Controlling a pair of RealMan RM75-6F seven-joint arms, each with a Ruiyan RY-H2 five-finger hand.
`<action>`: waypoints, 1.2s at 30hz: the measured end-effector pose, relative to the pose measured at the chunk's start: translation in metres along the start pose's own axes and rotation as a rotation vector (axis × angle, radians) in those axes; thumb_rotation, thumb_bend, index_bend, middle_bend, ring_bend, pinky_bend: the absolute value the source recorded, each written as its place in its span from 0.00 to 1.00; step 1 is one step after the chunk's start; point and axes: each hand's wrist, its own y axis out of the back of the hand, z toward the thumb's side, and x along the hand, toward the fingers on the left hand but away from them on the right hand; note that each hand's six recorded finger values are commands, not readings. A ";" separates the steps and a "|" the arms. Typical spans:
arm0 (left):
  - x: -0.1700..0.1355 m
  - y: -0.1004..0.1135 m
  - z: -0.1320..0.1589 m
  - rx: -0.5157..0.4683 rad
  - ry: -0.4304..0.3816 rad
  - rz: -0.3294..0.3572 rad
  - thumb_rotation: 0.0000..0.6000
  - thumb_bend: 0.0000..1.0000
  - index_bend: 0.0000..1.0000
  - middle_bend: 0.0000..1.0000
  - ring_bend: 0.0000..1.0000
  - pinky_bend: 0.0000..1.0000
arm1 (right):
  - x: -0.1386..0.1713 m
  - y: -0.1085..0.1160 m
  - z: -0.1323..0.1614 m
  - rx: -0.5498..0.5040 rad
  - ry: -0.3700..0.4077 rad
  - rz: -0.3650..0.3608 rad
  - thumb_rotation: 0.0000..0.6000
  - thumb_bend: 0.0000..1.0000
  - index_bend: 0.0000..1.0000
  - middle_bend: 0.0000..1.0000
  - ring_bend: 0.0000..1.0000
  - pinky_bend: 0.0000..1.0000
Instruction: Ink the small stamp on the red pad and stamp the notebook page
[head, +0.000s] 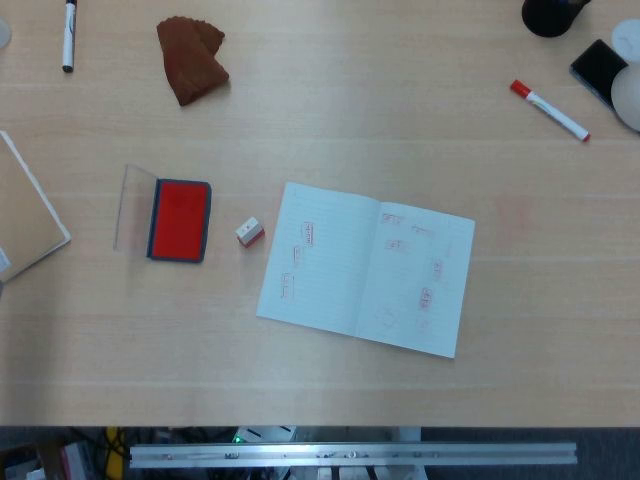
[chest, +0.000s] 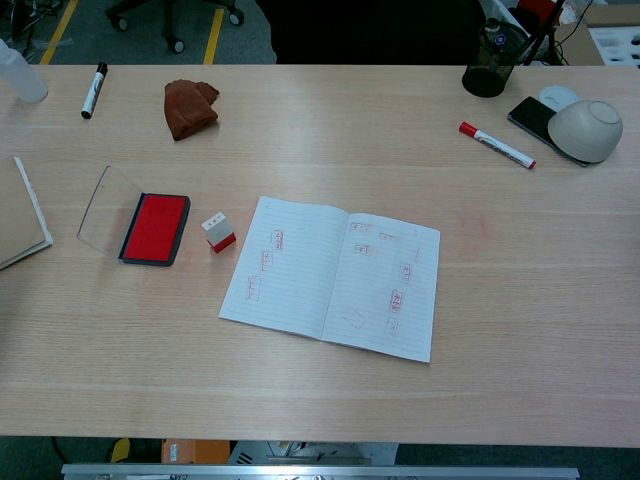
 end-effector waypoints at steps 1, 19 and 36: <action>0.000 0.000 0.000 0.000 0.000 0.000 1.00 0.22 0.24 0.26 0.26 0.38 | 0.000 0.000 0.000 0.000 0.000 0.001 1.00 0.30 0.11 0.18 0.09 0.15; 0.003 0.004 0.005 -0.006 -0.013 0.005 1.00 0.22 0.24 0.26 0.26 0.38 | 0.000 0.000 -0.003 -0.003 -0.002 -0.003 1.00 0.30 0.11 0.18 0.09 0.15; 0.028 0.005 0.035 -0.096 -0.167 -0.037 1.00 0.22 0.26 0.54 0.58 0.83 | -0.001 0.000 -0.004 0.002 -0.009 0.001 1.00 0.30 0.11 0.18 0.09 0.15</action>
